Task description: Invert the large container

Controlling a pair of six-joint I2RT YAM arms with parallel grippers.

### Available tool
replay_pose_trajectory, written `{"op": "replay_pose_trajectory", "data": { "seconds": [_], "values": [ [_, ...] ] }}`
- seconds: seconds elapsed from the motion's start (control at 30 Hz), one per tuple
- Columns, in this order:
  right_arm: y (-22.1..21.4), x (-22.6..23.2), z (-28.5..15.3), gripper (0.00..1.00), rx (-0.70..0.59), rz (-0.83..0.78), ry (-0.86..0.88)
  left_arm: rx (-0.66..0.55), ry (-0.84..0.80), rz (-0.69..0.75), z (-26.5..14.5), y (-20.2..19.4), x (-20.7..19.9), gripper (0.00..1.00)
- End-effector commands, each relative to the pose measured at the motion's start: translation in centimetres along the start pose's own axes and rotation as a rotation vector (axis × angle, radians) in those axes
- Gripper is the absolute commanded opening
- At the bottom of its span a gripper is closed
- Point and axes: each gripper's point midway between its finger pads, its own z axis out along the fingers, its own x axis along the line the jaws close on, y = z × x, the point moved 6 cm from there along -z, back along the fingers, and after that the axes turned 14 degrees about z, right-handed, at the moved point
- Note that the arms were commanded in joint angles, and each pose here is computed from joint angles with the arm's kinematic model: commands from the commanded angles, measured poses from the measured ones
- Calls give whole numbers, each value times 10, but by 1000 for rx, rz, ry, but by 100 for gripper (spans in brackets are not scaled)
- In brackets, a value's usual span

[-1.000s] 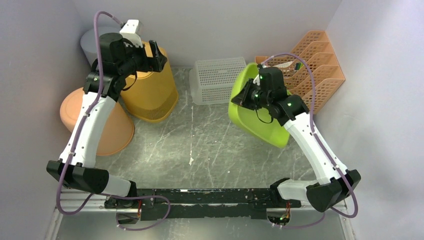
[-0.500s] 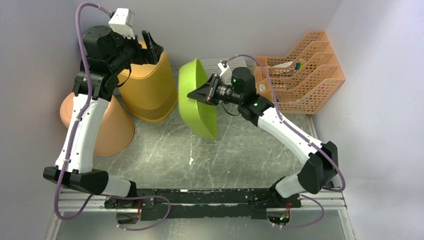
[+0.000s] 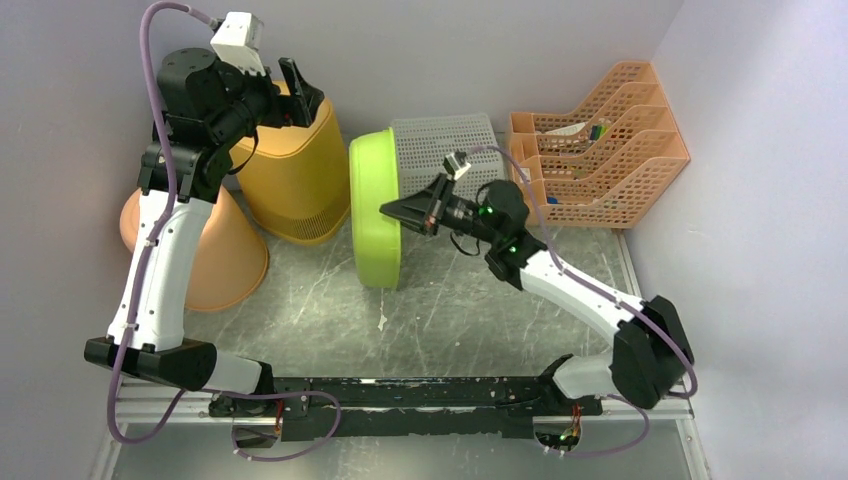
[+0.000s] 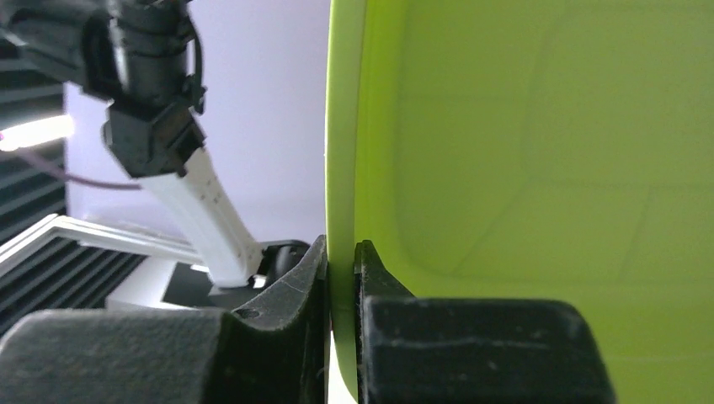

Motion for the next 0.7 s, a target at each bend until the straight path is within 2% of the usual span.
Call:
{"op": "replay_pose_trajectory", "data": {
  "seconds": [0.0,0.13,0.43,0.67],
  "values": [
    [-13,-33,-30,0,-16,176,-4,-21,5,18,-12,10,-2,99],
    [-12,-74,-63,0,-102,270,-80,-11,7,20,-13,7,-2,99],
    [16,-157,-151,0,-351,336,-461,-3,4,14,-11,1,-2,99],
    [29,-185,-181,0,-398,276,-706,-8,5,7,-12,-2,-3,99]
  ]
}}
